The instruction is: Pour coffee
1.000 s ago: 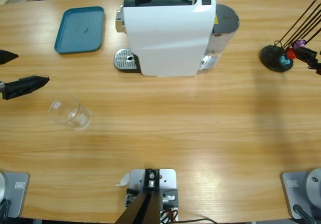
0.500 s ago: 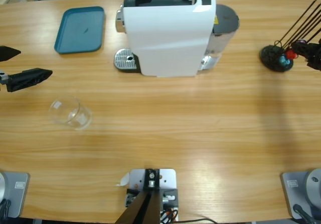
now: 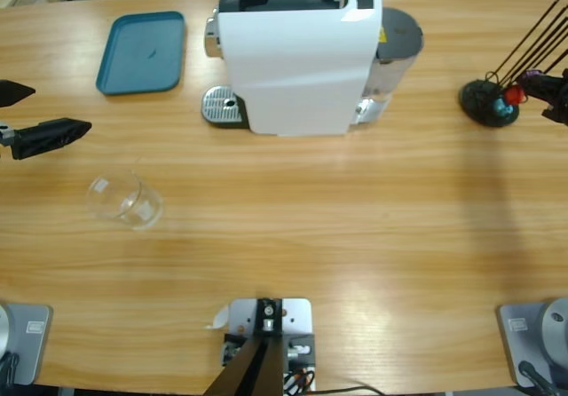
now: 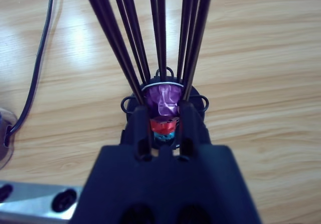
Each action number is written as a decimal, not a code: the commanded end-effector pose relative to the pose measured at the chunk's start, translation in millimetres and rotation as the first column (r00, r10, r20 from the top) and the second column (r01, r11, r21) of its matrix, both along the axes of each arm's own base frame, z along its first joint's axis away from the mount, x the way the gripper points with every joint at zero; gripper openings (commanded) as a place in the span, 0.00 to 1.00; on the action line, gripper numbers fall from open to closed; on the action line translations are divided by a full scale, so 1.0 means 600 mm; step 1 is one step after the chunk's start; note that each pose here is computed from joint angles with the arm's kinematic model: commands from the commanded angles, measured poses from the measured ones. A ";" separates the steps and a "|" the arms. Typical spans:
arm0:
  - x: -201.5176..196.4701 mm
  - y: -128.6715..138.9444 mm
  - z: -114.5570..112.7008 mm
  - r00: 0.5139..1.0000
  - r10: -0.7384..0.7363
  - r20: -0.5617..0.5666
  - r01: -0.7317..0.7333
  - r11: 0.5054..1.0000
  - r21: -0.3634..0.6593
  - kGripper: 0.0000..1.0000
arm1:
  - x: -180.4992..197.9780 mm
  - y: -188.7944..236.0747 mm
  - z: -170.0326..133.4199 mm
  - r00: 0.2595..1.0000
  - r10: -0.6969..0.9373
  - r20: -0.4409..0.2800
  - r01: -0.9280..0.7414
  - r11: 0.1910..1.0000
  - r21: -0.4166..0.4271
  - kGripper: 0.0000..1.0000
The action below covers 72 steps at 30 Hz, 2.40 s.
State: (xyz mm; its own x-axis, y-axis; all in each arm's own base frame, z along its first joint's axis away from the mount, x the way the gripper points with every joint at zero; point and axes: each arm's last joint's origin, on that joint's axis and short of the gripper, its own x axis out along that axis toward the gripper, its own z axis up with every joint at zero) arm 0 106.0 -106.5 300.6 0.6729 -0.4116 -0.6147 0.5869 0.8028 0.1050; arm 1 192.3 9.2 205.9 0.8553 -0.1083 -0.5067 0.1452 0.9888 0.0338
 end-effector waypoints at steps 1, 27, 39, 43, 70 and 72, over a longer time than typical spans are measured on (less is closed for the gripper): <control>0.003 0.003 -0.014 1.000 0.022 -0.015 -0.022 1.000 0.019 1.00 | -0.005 -0.002 -0.020 0.999 0.029 -0.031 -0.029 1.000 -0.004 0.00; 0.001 0.004 -0.023 0.999 0.025 -0.033 -0.024 1.000 0.015 1.00 | -0.042 0.006 0.056 0.999 0.028 -0.016 -0.028 1.000 -0.009 0.75; 0.002 0.002 -0.020 0.999 0.022 -0.027 -0.022 1.000 0.003 1.00 | -0.019 0.016 -0.005 0.997 0.028 -0.068 -0.025 0.999 0.040 0.78; 0.001 0.003 -0.020 0.999 0.022 -0.025 -0.022 1.000 0.002 1.00 | -0.011 0.010 -0.007 0.999 0.017 -0.044 -0.015 0.999 0.051 0.75; -0.002 0.007 -0.021 0.999 0.023 -0.024 -0.023 1.000 0.001 1.00 | -0.013 -0.001 -0.011 0.998 0.017 -0.063 -0.017 1.000 -0.001 0.17; -0.003 0.007 -0.022 0.999 0.023 -0.024 -0.023 1.000 0.002 1.00 | -0.014 -0.002 -0.011 0.998 0.015 -0.062 -0.015 1.000 -0.003 0.00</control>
